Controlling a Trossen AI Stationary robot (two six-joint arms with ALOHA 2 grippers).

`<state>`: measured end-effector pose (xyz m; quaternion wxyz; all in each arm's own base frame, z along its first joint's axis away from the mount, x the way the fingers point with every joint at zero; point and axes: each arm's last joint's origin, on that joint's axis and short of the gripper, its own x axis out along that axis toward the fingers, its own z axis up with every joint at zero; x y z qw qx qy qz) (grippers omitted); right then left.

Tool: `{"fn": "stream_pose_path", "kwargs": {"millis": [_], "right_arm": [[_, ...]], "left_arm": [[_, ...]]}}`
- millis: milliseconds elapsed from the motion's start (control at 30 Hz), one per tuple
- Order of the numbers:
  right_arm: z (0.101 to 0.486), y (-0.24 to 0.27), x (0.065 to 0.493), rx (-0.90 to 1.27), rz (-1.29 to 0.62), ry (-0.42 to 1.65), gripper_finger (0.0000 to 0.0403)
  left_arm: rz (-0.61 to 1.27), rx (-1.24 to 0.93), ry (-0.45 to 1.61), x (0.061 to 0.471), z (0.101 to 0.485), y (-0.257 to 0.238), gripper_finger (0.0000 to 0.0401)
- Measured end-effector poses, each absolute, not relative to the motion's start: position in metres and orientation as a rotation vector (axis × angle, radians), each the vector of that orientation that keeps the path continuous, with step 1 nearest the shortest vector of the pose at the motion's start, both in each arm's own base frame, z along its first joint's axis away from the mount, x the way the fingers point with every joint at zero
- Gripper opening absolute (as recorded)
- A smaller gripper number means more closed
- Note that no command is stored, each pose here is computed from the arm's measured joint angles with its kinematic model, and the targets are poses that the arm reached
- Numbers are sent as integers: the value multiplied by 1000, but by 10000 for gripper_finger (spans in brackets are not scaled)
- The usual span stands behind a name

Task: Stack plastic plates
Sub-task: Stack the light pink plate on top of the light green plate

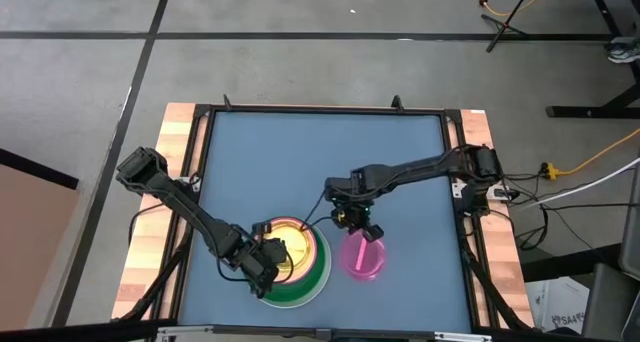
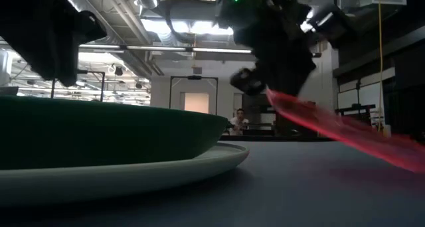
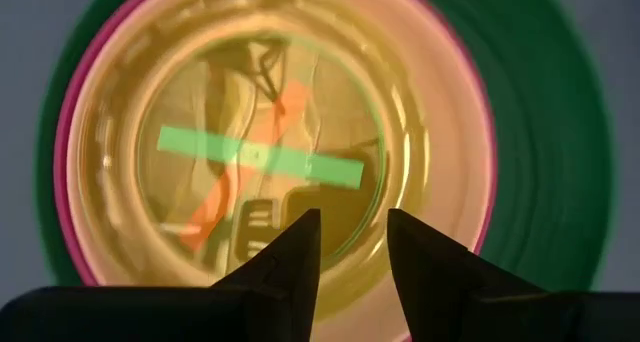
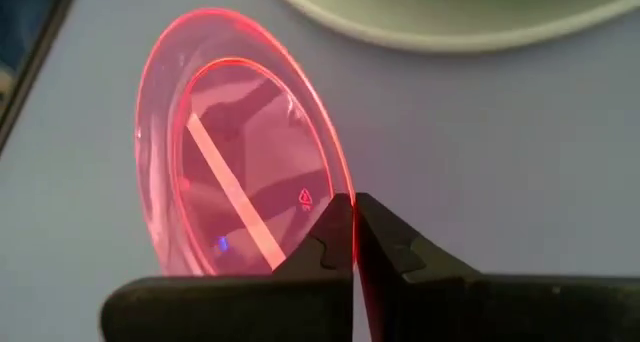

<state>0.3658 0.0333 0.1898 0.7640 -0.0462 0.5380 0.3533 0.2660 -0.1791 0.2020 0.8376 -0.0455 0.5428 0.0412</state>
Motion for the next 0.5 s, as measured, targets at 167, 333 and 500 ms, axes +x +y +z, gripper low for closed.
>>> {"fn": "stream_pose_path", "kwargs": {"millis": [167,333,500], "right_arm": [[215,34,379,-143,775,1078,0],[235,34,389,-169,764,999,0],[247,34,399,-217,726,896,0]], "left_arm": [[89,-60,1189,259,200,-181,111],[97,-16,1196,253,200,-185,111],[113,-23,1185,246,205,-188,111]]}}
